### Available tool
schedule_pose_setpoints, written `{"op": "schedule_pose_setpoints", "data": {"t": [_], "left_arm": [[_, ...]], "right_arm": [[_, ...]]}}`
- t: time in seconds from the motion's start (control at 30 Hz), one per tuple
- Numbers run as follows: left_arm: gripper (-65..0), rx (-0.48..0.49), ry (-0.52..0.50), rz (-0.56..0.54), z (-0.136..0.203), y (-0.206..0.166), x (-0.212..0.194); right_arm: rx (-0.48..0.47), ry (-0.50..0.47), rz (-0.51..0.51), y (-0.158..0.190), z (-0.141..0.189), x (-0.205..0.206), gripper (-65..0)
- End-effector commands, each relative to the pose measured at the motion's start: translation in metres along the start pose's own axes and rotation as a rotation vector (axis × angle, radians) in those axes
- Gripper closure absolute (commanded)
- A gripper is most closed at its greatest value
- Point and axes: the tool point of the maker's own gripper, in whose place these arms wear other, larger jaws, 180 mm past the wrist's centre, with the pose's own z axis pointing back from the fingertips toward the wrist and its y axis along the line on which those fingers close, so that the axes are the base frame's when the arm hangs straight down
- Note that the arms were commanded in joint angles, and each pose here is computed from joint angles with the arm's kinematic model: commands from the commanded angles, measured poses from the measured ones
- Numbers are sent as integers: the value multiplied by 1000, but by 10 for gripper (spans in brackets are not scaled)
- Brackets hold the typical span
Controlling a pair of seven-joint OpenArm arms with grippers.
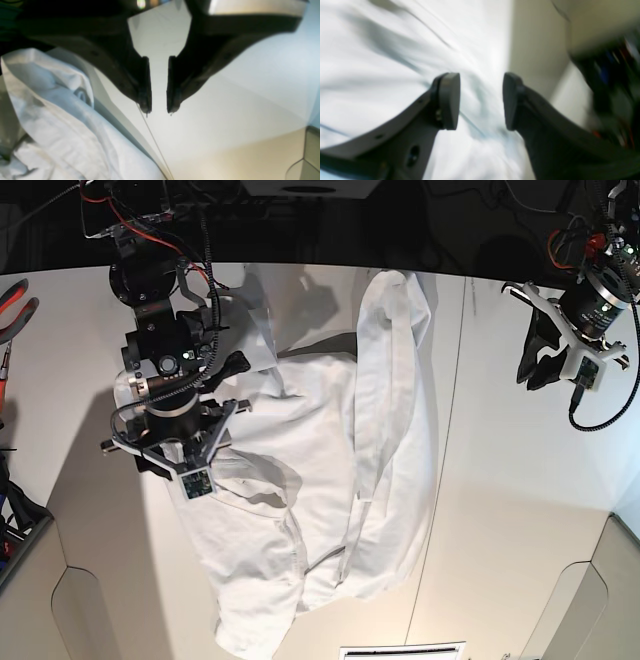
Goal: Layout the t-shirt on the table in an organized manner, then fold the t-shirt properly
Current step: 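Lift the pinched shirt with the right gripper and drag it outward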
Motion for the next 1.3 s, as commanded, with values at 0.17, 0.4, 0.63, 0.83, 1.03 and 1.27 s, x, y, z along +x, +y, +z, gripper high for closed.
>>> {"op": "schedule_pose_setpoints", "data": {"t": [0.17, 0.4, 0.63, 0.83, 1.03, 1.27], "left_arm": [[-147, 0, -29, -12, 2, 3, 10], [-147, 1, -18, -9, 1, 2, 7], [-147, 0, -18, -9, 1, 2, 7], [-147, 1, -18, -9, 1, 2, 7], [-147, 0, -18, -9, 1, 2, 7], [-147, 5, -33, -12, -1, 5, 13]], "right_arm": [[-27, -43, 13, -15, -26, 32, -274], [36, 175, -7, -10, -70, -19, -274], [80, 244, -16, 0, -73, -41, -136], [-19, 232, -30, -20, -69, -31, 0], [-223, 142, -41, -70, -47, -1, 0], [-434, 80, -79, -120, -1, -1, 0]]}}
